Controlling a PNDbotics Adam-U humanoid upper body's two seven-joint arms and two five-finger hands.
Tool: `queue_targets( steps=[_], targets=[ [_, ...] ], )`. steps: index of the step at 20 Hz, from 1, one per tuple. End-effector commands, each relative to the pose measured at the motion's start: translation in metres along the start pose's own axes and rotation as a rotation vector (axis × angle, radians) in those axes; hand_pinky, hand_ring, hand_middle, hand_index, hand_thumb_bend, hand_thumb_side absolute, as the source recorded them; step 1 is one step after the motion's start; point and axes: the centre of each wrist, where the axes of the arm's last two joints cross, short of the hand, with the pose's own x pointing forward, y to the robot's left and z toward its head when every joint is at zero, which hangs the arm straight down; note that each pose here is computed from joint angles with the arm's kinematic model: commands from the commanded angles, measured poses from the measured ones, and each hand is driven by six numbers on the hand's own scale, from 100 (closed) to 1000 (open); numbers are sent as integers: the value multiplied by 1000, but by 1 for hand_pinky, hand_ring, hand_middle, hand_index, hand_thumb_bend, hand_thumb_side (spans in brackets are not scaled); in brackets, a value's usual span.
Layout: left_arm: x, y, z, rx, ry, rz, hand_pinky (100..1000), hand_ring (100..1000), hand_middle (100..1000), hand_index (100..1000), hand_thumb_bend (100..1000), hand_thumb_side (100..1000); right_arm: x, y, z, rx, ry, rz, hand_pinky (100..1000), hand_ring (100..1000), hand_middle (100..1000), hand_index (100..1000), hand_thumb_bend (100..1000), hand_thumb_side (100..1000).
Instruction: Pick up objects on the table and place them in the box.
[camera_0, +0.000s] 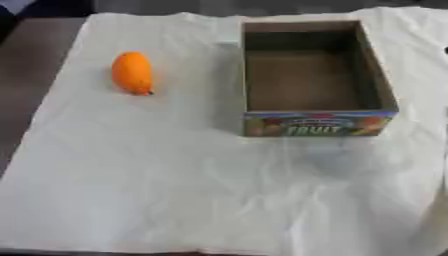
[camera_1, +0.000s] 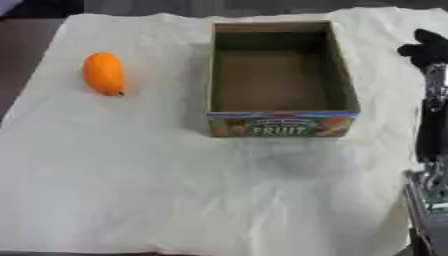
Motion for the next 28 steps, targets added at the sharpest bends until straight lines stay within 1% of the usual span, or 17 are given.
queue_targets(
  steps=[1, 3, 6, 7, 8, 10, 11, 12, 14, 15, 16, 17, 21, 22, 25, 26, 28],
  targets=[
    [-2, 1, -17, -117, -27, -103, 431, 516, 717, 810, 100, 639, 6, -5, -5, 10, -34, 22, 874, 797, 629, 811, 100, 974],
    [-5, -2, -26, -186, -27, -160, 441, 523, 721, 823, 100, 634, 6, -5, -4, 12, -32, 23, 874, 797, 629, 811, 100, 974],
    [-11, -4, -42, -277, -25, -262, 478, 547, 730, 857, 100, 577, 6, -5, -4, 17, -28, 22, 874, 798, 629, 811, 100, 975],
    [-13, -3, -48, -304, -23, -298, 478, 547, 730, 857, 100, 577, 6, -4, -3, 19, -27, 22, 874, 798, 629, 811, 100, 975],
    [-14, -3, -53, -332, -21, -335, 501, 563, 733, 876, 100, 565, 6, -4, -3, 22, -26, 21, 874, 798, 629, 812, 100, 975],
    [-17, -3, -63, -389, -18, -411, 524, 576, 730, 889, 100, 577, 6, -3, -2, 30, -25, 18, 875, 798, 629, 812, 100, 969],
    [-19, -3, -68, -419, -22, -447, 524, 576, 730, 889, 100, 567, 6, -2, -2, 33, -25, 16, 875, 798, 629, 812, 100, 975],
    [-21, -3, -73, -450, -30, -484, 545, 588, 727, 899, 106, 569, 6, -2, -2, 37, -25, 15, 875, 798, 629, 812, 100, 974],
    [-24, -1, -84, -512, -48, -561, 570, 604, 728, 917, 149, 572, 6, -1, -3, 43, -28, 10, 875, 799, 629, 812, 100, 974],
    [-25, 1, -89, -540, -57, -601, 573, 607, 727, 919, 156, 574, 7, 0, -3, 46, -29, 7, 875, 799, 629, 812, 100, 974],
    [-27, 1, -94, -566, -65, -634, 585, 618, 731, 931, 200, 598, 7, 1, -3, 49, -30, 4, 876, 799, 629, 812, 100, 975],
    [-28, -1, -98, -591, -70, -656, 586, 620, 732, 932, 206, 601, 7, 1, -3, 52, -30, 3, 876, 799, 629, 812, 100, 974],
    [-33, -22, -109, -669, -70, -702, 605, 637, 741, 943, 304, 627, 7, 2, -3, 57, -30, 4, 876, 800, 629, 813, 100, 974],
    [-36, -27, -111, -689, -66, -712, 617, 645, 744, 956, 382, 629, 7, 2, -3, 58, -29, 4, 876, 800, 629, 813, 100, 974],
    [-44, -39, -114, -754, -64, -738, 633, 650, 739, 967, 518, 583, 7, 2, -2, 61, -27, 5, 877, 801, 629, 814, 100, 974],
    [-47, -41, -115, -778, -64, -749, 664, 670, 737, 977, 586, 575, 7, 2, -2, 62, -26, 5, 877, 801, 629, 814, 100, 974],
    [-54, -44, -116, -826, -63, -773, 691, 695, 744, 988, 656, 615, 7, 3, -2, 64, -25, 5, 877, 802, 629, 814, 100, 973]
  ],
)
